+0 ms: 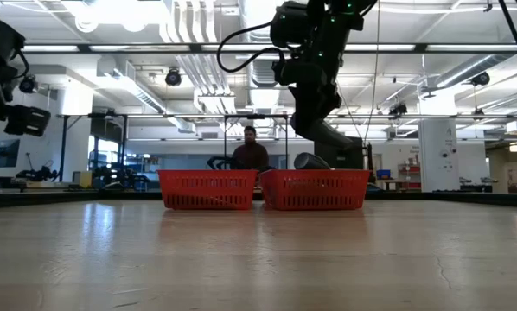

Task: Pick & Place Travel size toiletries
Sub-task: Put the deodorant into the bottom right red bin

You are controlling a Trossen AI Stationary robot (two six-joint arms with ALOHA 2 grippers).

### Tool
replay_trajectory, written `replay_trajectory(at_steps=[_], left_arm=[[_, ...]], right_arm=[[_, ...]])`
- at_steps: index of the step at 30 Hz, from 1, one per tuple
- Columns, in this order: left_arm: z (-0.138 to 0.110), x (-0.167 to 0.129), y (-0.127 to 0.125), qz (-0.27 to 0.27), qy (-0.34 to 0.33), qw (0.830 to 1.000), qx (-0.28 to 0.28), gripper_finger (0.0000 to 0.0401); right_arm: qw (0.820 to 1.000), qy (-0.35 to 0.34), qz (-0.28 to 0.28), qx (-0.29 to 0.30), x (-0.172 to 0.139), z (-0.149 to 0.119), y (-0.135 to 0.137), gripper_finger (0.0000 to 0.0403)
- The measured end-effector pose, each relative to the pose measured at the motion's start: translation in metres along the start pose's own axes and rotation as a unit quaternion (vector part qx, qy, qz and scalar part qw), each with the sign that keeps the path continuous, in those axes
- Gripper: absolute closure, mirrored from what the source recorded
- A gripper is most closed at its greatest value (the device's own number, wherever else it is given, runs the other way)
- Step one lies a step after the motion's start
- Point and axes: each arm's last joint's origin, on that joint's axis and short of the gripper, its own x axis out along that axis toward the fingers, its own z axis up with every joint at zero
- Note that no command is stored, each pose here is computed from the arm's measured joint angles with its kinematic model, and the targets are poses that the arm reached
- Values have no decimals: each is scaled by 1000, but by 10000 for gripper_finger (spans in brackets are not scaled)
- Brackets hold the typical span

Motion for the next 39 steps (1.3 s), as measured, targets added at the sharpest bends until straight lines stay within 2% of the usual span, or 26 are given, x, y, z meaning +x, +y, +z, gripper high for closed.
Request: replay_trajectory(at_steps=[3,5,11,12,14,16,20,26,32,36,39], left_arm=[[1,0,2,37,-3,999,11,156],[1,0,2,38,-2,999,11,156],[1,0,2,38,-2,999,13,156],[1,0,2,39,-3,999,29,156],[4,3,0,49,-34,995,76,156],[6,7,-3,54,-80,992,85,156],[3,13,-9,47,-145,988,29,156],[2,14,-9,42,-144,989,8,156],[0,15,-10,29,-144,986,-79,156],[0,15,-10,27,-142,986,-86,156],[0,15,-10,27,-141,986,-85,156]], right_arm=[[1000,6,9,-2,0,-1,-1,199],[1000,12,15,-20,0,-2,0,202],[989,6,49,-140,0,-3,12,197],[986,6,61,-156,0,-3,15,196],[981,5,83,-175,0,-4,18,196],[978,1,90,-189,0,-4,20,198],[973,-3,91,-210,0,-4,21,200],[967,-11,107,-231,6,-5,22,190],[963,1,118,-242,18,-15,26,194],[955,-14,119,-273,22,-16,29,191],[959,-35,102,-264,23,-12,32,185]])
